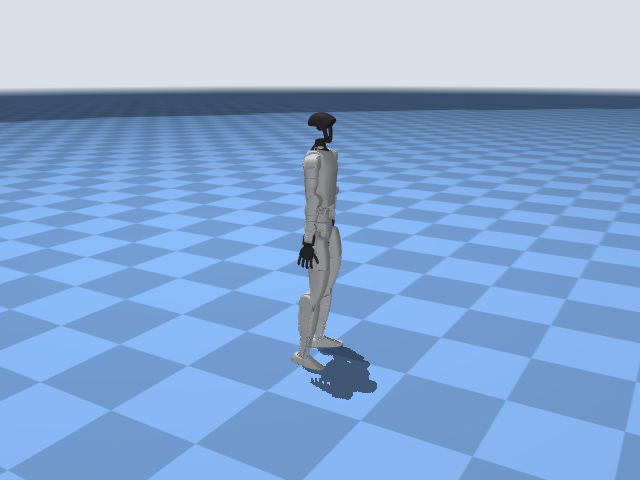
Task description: In place motions
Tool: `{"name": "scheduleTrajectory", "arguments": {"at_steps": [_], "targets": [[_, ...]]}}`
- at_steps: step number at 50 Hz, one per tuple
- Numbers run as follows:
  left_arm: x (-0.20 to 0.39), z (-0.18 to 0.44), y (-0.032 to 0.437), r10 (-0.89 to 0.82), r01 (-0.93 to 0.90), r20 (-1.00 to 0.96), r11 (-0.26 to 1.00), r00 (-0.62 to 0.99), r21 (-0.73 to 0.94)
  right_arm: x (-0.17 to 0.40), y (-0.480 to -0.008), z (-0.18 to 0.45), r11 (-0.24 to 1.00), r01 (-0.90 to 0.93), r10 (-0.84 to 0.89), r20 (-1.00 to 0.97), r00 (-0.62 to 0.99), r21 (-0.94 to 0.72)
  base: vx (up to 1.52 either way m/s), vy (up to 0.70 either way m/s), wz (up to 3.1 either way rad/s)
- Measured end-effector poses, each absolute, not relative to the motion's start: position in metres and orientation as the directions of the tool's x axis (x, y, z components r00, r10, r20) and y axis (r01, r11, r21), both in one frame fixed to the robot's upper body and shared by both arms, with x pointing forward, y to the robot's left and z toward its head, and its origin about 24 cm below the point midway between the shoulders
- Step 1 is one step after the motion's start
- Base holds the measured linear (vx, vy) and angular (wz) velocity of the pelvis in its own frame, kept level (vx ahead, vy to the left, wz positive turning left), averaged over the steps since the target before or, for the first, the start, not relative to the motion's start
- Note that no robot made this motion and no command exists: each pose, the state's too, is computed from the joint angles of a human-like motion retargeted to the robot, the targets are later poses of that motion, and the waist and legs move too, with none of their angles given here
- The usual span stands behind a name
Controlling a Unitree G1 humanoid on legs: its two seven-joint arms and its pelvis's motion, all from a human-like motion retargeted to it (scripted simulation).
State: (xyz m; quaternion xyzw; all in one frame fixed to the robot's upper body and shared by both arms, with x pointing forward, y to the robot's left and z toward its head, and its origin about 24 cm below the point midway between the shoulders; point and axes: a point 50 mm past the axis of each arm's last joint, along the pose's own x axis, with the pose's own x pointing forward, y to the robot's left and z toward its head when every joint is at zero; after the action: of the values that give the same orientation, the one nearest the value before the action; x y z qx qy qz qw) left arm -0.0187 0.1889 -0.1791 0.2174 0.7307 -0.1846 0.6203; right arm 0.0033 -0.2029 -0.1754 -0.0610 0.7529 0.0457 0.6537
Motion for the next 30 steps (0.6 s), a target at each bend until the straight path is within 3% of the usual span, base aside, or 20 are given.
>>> {"name": "scheduleTrajectory", "arguments": {"at_steps": [12,19,30], "targets": [[-0.013,-0.180,0.190,0.087,0.554,-0.991,0.832,-0.102,0.016,0.009,-0.205,-0.176,0.987,-0.162,-0.036,-0.995,-0.092,-0.020,0.00,0.00,-0.02],[-0.016,-0.180,0.192,0.111,0.439,-0.993,0.895,-0.048,0.079,0.001,-0.224,-0.175,0.971,-0.179,-0.168,-0.986,-0.026,-0.160,0.00,0.01,0.08],[-0.030,-0.176,0.210,0.176,0.417,-0.977,0.902,-0.119,0.112,-0.077,-0.232,-0.162,0.982,0.135,-0.088,-0.950,-0.298,-0.134,0.00,0.01,0.07]]}}
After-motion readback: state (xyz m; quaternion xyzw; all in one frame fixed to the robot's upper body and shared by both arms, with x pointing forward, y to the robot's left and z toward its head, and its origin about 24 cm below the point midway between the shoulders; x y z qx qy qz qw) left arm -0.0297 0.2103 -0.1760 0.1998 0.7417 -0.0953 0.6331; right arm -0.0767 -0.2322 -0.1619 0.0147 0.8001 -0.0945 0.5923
